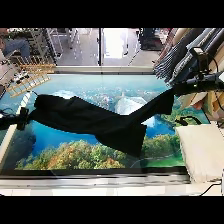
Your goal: Fold the clothes and pants, and hang the long-sleeved shirts on hangers.
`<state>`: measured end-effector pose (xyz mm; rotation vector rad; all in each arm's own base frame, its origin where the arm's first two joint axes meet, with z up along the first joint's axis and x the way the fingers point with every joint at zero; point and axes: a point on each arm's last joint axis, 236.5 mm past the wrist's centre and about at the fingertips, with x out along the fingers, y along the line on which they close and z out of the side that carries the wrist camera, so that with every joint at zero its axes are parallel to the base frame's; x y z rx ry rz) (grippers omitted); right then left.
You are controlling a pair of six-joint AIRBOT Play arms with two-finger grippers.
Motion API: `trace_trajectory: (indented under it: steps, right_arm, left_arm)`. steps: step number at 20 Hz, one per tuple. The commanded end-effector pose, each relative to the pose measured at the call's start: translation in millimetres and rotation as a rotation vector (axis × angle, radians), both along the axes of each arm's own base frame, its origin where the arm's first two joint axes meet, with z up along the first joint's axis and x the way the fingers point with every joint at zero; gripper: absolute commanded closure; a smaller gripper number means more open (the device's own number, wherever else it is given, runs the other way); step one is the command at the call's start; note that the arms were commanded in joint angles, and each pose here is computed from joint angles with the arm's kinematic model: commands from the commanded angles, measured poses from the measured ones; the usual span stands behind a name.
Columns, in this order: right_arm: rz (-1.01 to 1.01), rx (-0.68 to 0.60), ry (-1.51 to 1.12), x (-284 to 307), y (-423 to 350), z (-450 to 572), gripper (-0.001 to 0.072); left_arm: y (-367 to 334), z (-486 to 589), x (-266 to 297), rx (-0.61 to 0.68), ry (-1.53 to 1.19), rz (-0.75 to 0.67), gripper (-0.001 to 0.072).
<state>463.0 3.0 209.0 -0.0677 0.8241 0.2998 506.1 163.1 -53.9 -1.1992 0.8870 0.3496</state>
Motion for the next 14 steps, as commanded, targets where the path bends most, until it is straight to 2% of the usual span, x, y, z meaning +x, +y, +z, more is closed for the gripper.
trace_trajectory:
  steps: [1,3,6,10,12,14]
  right_arm:
    - [-0.069,-0.006,-0.138,0,-8,43,0.0701]
    - [-0.141,-0.003,-0.268,-12,-19,92,0.0701]
    - [-0.251,0.006,-0.471,-53,-43,173,0.0701]
    - [-0.342,-0.063,-0.756,-133,-59,273,0.0701]
    - [-0.368,-0.130,-0.929,-179,-56,325,0.0701]
    - [-0.408,-0.216,-1.081,-227,-53,368,0.0702]
  left_arm:
    - [8,94,-27,0.162,-0.138,-0.215,0.0696]
    - [14,201,-43,0.226,-0.327,-0.216,0.0695]
    - [5,415,-86,0.289,-0.812,-0.099,0.0694]
    - [-19,662,-232,0.339,-1.536,0.161,0.0694]
    - [-23,720,-310,0.337,-1.785,0.292,0.0694]
    - [-17,741,-364,0.383,-1.908,0.387,0.0694]
